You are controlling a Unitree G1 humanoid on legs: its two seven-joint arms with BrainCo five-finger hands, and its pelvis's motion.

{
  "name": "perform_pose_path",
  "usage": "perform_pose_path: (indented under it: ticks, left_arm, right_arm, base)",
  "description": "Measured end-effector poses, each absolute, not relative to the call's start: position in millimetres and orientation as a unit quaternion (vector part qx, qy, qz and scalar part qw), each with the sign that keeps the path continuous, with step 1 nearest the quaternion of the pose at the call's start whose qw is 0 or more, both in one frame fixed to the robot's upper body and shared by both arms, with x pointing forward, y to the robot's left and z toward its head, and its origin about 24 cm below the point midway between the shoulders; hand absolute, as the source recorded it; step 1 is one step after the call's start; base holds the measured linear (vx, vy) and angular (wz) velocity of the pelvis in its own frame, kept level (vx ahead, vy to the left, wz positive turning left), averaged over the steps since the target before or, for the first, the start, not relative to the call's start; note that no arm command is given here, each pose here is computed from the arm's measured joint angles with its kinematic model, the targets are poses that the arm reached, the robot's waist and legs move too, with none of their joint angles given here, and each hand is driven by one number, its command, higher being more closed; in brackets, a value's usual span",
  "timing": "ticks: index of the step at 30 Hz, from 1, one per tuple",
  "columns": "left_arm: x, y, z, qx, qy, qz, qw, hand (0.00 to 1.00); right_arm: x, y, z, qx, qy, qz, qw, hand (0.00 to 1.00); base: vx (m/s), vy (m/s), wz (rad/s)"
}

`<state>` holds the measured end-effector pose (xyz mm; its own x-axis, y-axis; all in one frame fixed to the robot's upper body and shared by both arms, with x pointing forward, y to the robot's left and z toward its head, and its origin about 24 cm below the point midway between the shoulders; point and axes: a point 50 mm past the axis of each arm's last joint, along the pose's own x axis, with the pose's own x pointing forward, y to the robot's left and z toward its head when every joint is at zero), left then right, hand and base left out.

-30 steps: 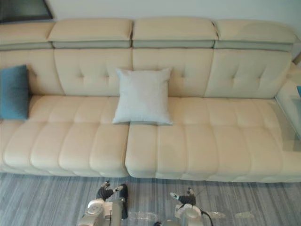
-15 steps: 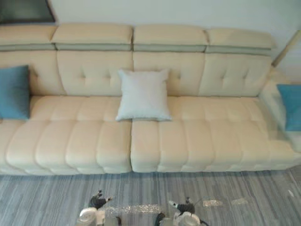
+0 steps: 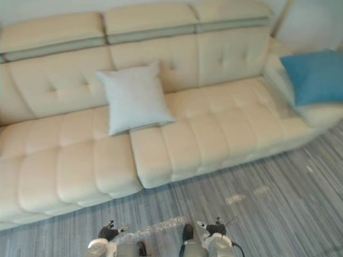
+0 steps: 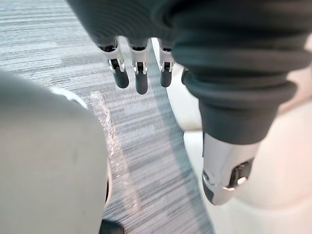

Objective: Pick up cushions and gather them together orderly.

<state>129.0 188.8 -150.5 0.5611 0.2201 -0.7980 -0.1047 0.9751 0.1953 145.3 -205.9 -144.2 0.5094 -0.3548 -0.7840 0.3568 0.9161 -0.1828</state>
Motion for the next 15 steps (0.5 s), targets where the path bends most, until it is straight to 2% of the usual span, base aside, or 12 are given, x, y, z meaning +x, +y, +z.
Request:
perform_pose_path:
  ticks: [3,7,9,15]
  left_arm:
    - [129,199,-149,0.074,0.459,0.099,0.88,0.0]
    - [142,194,-146,0.072,0.444,0.093,0.888,0.0]
    - [149,195,-143,0.082,0.435,0.088,0.892,0.0]
    - [134,208,-145,0.078,0.442,0.111,0.887,0.0]
  right_arm:
    - [144,-210,-145,-0.012,0.458,-0.2,0.866,0.0]
    - [157,-230,-136,-0.046,0.442,-0.201,0.873,0.0]
    - [158,-231,-135,-0.048,0.441,-0.2,0.874,0.0]
    - [142,-217,-146,-0.061,0.472,-0.166,0.864,0.0]
  base:
    - [0.15,-0.124,-1.29]
    - [0.12,-0.148,-0.85]
    - [0.11,-0.147,-0.35]
    - [0.1,-0.267,-0.12]
